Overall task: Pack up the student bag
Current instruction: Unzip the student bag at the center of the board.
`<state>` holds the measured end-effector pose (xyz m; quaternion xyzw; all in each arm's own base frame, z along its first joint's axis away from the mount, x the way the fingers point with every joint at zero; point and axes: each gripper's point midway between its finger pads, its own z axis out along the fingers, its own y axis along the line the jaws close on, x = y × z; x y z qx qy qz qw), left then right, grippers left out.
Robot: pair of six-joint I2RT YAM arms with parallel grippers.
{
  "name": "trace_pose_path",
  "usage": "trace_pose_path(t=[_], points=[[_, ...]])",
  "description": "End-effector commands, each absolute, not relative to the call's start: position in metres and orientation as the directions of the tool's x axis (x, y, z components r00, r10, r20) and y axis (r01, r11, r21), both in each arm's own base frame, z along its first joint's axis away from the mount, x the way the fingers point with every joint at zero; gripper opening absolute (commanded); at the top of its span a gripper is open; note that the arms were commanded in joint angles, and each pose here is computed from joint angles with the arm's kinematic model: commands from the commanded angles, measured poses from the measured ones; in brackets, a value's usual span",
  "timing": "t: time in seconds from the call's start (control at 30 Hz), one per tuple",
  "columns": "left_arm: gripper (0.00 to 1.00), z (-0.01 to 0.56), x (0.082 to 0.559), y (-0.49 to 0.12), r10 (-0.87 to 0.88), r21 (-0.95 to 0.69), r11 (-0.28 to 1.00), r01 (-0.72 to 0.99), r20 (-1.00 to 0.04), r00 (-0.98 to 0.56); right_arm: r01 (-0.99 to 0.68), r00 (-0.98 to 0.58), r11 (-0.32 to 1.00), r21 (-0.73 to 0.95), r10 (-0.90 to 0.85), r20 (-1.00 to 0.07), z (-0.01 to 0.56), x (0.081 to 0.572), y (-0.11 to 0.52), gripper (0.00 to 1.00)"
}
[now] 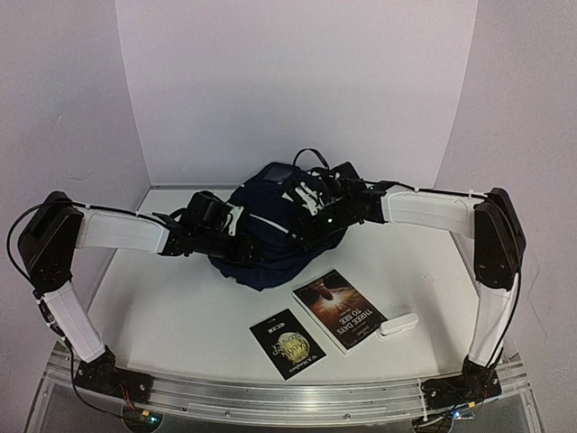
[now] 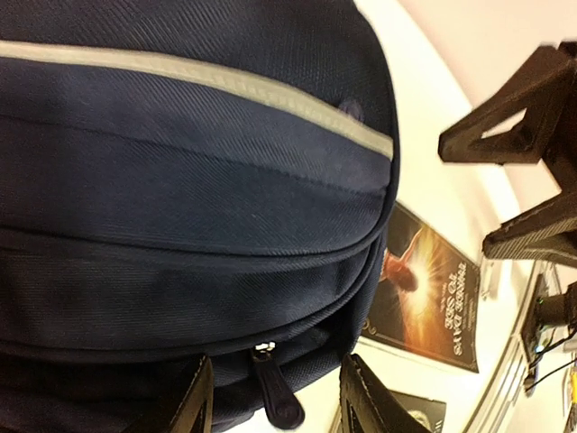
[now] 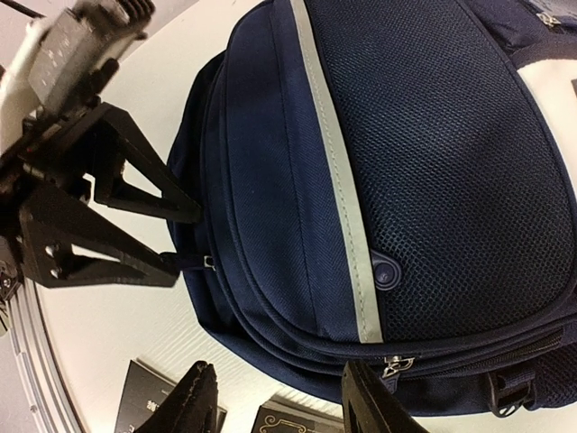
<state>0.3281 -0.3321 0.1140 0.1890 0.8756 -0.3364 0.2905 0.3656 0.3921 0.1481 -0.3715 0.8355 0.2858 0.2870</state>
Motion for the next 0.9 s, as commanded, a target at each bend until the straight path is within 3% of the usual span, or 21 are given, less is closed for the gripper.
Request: trace_pose_path(t=[0.0, 0.2, 0.3, 0.37, 0.63, 0.87], points=[[0.48, 0.106, 0.329, -0.338, 0.202, -0.418, 0.731, 0.539, -0.622, -0.757, -0.771, -0.575, 0.592, 0.234, -0.49, -0.655, 0.118, 0.37, 0.387, 0.48], [0.41, 0.092, 0.336, -0.329, 0.228, -0.342, 0.796, 0.5, -0.595, -0.77, -0.76, -0.587, 0.615, 0.211, -0.51, -0.629, 0.101, 0.372, 0.382, 0.5], [0.22, 0.092, 0.335, -0.328, 0.24, -0.324, 0.802, 0.502, -0.595, -0.767, -0.756, -0.591, 0.625, 0.197, -0.52, -0.617, 0.093, 0.373, 0.379, 0.5], [0.16, 0.093, 0.334, -0.327, 0.241, -0.323, 0.802, 0.503, -0.595, -0.767, -0.754, -0.593, 0.63, 0.189, -0.527, -0.609, 0.088, 0.373, 0.377, 0.51], [0.02, 0.092, 0.331, -0.316, 0.242, -0.295, 0.823, 0.486, -0.591, -0.769, -0.743, -0.594, 0.657, 0.131, -0.555, -0.582, 0.07, 0.377, 0.366, 0.54], [0.0, 0.103, 0.344, -0.292, 0.176, -0.237, 0.885, 0.401, -0.627, -0.759, -0.733, -0.592, 0.677, 0.066, -0.587, -0.553, 0.054, 0.38, 0.354, 0.55]])
